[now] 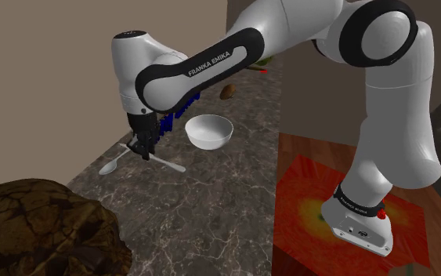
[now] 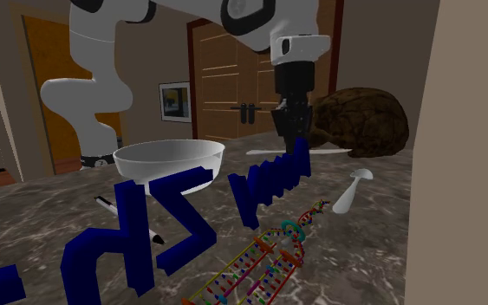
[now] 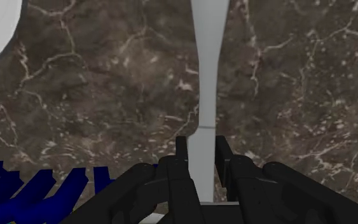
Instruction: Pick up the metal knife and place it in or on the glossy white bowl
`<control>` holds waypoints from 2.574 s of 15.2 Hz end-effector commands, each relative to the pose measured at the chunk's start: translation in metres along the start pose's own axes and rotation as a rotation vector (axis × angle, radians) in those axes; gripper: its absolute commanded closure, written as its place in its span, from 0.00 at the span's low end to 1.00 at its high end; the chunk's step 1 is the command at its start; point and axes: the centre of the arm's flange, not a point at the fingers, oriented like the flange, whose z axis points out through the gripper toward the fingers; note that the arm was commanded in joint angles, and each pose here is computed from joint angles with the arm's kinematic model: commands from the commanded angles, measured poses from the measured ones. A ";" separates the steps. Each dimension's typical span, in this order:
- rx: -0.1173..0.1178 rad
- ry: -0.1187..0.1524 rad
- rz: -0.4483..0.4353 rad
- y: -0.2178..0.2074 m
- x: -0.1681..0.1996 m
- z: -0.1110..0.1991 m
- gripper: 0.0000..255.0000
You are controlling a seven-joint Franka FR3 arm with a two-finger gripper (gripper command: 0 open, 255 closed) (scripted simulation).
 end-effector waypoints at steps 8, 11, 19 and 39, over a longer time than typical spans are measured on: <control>0.000 0.000 0.000 0.000 0.003 -0.048 1.00; 0.000 0.000 0.000 0.000 0.004 -0.064 1.00; 0.000 0.000 0.000 0.023 -0.008 -0.094 1.00; 0.000 0.000 0.000 0.200 -0.120 -0.086 1.00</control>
